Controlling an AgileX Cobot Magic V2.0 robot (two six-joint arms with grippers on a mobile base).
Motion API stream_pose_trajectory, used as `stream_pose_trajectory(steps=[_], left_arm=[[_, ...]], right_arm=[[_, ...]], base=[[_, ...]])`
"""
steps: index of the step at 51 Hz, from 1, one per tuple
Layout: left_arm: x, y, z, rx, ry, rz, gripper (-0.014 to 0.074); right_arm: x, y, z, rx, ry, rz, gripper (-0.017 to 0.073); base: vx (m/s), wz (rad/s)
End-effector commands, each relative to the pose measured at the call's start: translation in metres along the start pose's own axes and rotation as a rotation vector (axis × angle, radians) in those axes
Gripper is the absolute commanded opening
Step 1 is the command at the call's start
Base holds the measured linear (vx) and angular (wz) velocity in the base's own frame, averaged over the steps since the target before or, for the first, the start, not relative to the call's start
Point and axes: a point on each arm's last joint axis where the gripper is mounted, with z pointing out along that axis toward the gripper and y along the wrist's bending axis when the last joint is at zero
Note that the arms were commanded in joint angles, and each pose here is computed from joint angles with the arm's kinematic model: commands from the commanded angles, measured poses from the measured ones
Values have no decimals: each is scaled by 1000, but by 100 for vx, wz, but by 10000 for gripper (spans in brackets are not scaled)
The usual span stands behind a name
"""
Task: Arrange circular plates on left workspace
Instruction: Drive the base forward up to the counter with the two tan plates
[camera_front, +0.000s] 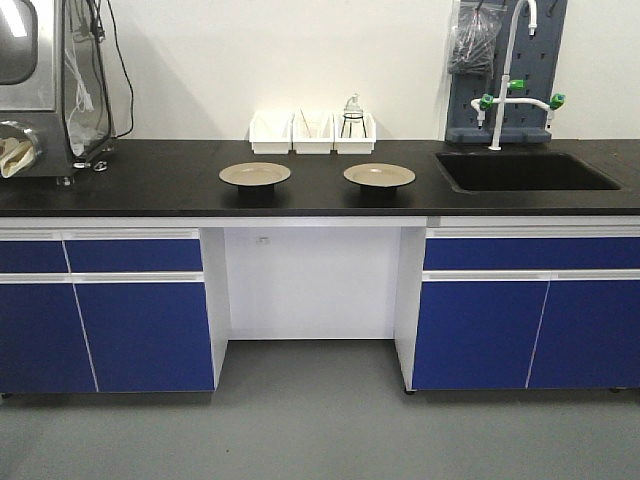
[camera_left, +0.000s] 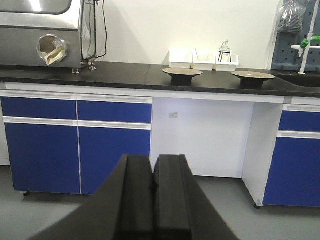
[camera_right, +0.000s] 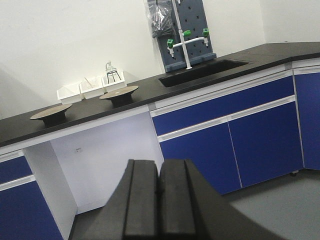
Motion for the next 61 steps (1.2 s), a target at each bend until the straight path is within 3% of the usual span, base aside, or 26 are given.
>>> stream_pose_trajectory(steps=[1, 61], left_arm=[[-2, 0, -1, 4, -80, -9, 0], [-2, 0, -1, 4, -80, -9, 0]], right_arm=[[-1, 0, 0, -17, -64, -18, -4], [-1, 1, 0, -18, -65, -18, -4]], base=[[0, 0], [7, 1]])
